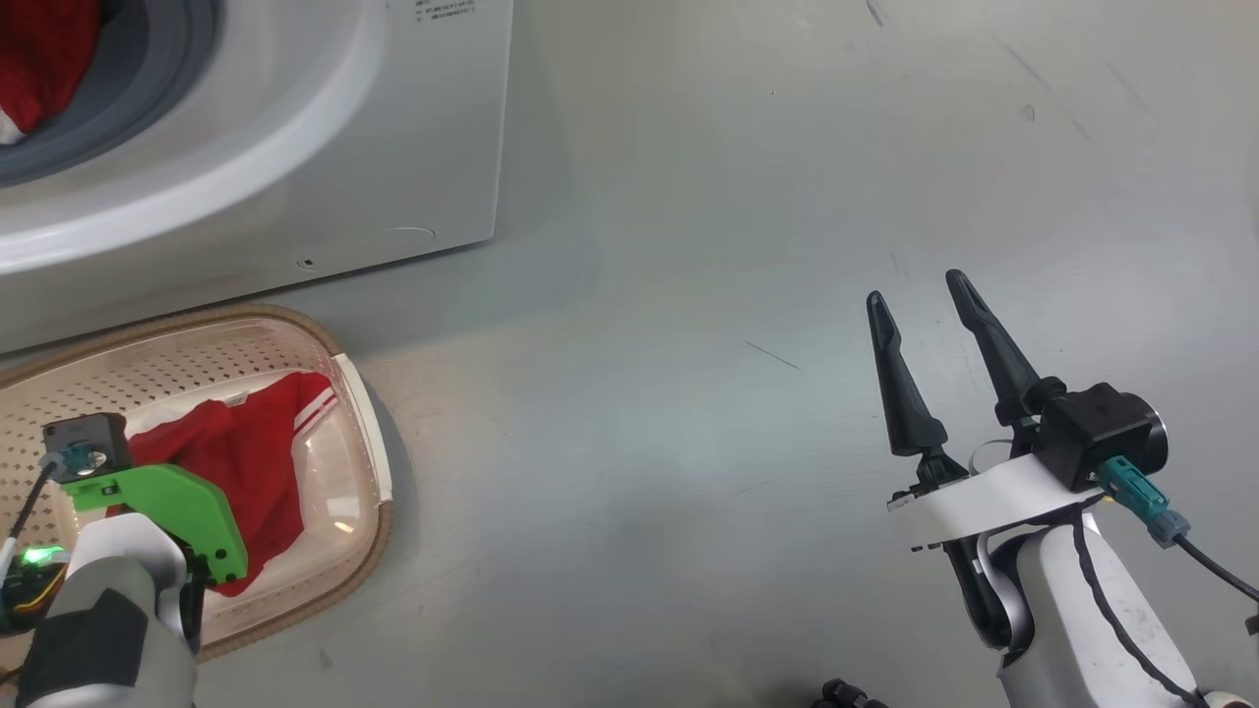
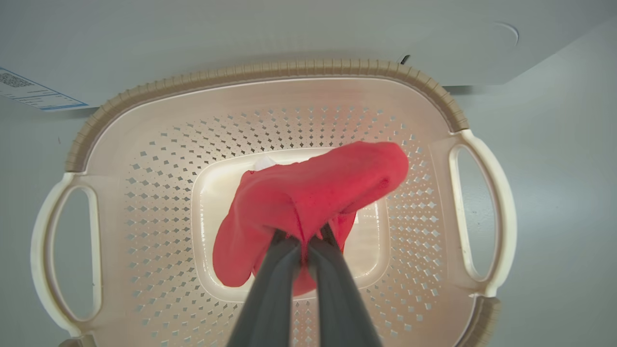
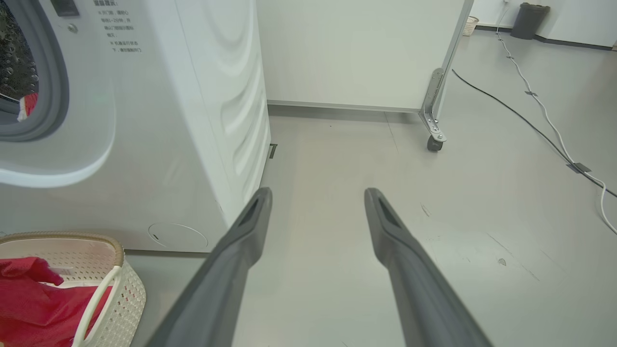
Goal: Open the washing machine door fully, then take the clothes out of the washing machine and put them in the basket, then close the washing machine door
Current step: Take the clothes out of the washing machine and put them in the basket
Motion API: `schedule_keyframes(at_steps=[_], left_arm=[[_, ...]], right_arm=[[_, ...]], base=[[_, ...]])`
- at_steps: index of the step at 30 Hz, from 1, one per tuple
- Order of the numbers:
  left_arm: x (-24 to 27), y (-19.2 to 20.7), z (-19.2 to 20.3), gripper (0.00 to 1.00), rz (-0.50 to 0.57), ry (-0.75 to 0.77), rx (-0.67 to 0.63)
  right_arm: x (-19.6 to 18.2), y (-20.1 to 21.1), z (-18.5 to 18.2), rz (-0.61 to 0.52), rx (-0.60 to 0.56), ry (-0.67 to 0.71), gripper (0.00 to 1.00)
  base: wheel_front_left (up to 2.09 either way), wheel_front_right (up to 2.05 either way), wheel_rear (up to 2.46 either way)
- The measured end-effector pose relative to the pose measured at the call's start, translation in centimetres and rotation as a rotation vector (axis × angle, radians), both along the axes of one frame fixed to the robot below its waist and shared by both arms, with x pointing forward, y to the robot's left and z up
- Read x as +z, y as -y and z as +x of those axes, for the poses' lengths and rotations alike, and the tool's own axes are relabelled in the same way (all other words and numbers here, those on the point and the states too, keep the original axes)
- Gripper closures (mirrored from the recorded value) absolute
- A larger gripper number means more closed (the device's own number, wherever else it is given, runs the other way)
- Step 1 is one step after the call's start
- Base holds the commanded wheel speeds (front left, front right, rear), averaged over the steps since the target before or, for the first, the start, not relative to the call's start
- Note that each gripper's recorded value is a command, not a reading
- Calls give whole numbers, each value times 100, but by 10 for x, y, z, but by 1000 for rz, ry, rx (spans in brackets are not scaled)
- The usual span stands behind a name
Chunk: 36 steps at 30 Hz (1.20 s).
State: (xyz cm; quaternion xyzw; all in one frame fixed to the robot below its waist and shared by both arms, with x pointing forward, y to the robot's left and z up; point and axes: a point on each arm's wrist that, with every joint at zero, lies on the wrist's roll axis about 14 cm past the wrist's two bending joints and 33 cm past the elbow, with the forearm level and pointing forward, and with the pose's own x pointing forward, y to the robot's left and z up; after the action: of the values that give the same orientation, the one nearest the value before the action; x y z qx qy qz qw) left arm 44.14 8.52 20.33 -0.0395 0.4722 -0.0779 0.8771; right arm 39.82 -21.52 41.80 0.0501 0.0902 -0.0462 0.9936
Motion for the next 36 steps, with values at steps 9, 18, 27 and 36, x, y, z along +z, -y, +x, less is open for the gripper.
schedule_keyframes(at_steps=[9, 18, 27, 36], left_arm=[[-18, -11, -1, 100, 35, -52, 29], [-25, -19, -8, 100, 45, -89, 66], [-20, -18, -10, 0, 55, -77, 54], [-2, -17, -8, 0, 48, -19, 61]], right_arm=[[-8, 4, 3, -9, -10, -22, 0], [-11, 4, 3, -9, -9, -30, 0], [-8, 2, 4, -7, -3, -22, 0], [3, -2, 4, -4, 11, 10, 0]], base=[[0, 0, 0], [0, 0, 0], [0, 0, 0], [0, 0, 0]])
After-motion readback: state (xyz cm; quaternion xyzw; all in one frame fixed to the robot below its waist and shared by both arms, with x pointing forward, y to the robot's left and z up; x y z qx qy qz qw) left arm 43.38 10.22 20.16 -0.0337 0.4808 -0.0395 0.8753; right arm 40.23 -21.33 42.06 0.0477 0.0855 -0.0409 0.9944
